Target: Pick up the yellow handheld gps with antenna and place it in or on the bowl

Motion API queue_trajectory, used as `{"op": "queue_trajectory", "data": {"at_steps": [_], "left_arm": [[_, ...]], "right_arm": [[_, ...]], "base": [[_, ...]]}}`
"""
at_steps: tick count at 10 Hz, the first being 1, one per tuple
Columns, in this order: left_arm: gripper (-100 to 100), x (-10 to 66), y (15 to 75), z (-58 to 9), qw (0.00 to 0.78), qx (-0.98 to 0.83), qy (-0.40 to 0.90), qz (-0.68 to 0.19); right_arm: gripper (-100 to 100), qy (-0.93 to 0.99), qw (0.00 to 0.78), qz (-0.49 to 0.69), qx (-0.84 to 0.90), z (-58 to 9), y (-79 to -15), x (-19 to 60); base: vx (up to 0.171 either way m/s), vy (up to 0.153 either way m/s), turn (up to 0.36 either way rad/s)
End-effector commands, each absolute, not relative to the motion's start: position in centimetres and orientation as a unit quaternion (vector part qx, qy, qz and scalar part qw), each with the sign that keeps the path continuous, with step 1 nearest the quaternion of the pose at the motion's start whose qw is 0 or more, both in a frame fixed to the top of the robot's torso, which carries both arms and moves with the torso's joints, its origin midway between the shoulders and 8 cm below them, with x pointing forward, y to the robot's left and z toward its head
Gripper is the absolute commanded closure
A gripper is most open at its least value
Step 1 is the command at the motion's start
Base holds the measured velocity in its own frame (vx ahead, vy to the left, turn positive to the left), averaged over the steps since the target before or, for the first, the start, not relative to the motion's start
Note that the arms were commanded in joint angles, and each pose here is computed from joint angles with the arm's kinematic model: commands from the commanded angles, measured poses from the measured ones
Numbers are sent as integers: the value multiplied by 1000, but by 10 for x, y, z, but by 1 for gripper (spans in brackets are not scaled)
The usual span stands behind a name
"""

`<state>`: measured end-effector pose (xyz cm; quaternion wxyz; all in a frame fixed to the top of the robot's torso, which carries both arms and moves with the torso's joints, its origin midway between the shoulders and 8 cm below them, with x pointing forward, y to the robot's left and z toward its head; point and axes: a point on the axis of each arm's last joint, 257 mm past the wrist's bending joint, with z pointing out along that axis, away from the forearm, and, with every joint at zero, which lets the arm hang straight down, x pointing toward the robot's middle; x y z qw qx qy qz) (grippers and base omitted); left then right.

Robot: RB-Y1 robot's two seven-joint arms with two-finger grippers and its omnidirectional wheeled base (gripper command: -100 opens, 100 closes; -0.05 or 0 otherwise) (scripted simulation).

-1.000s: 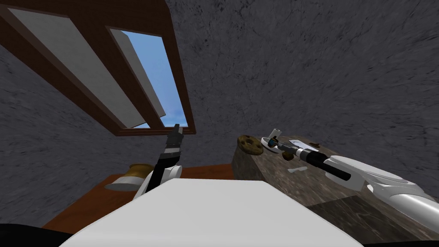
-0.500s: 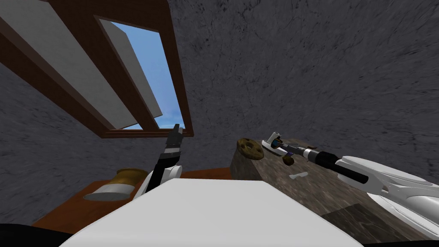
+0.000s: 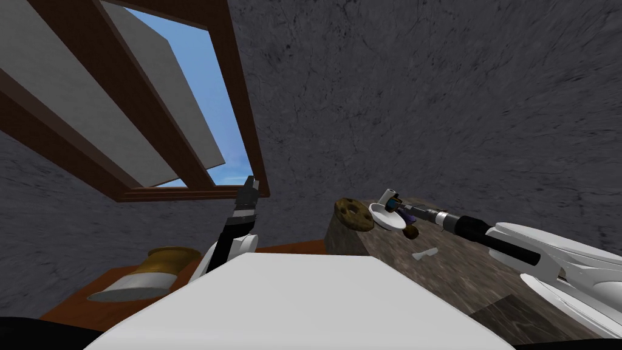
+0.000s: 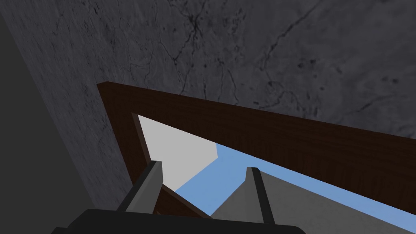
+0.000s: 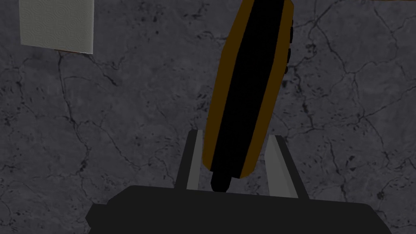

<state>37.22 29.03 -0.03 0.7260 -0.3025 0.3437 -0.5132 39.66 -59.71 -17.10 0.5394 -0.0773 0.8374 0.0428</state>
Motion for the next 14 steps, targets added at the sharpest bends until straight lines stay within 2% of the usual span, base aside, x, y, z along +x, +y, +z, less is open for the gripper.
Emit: {"op": "queue_trajectory", "data": {"at_steps": [1, 5, 6, 7, 14], "left_arm": [[0, 372, 290, 0, 726, -303, 344, -513], [0, 372, 290, 0, 726, -303, 344, -513], [0, 372, 290, 0, 726, -303, 344, -513], [0, 372, 290, 0, 726, -303, 344, -513], [0, 372, 290, 0, 726, -303, 344, -513]], "right_arm": [[-100, 837, 539, 43, -77, -171, -597, 397], [-100, 837, 539, 43, -77, -171, -597, 397], [0, 837, 539, 43, -77, -171, -597, 397], [-100, 834, 544, 41, -87, -148, -596, 406], [-100, 820, 556, 40, -132, -62, -577, 440]], "base": [[6, -1, 3], [0, 0, 0], [0, 0, 0], [-18, 44, -91], [-39, 84, -96]]}}
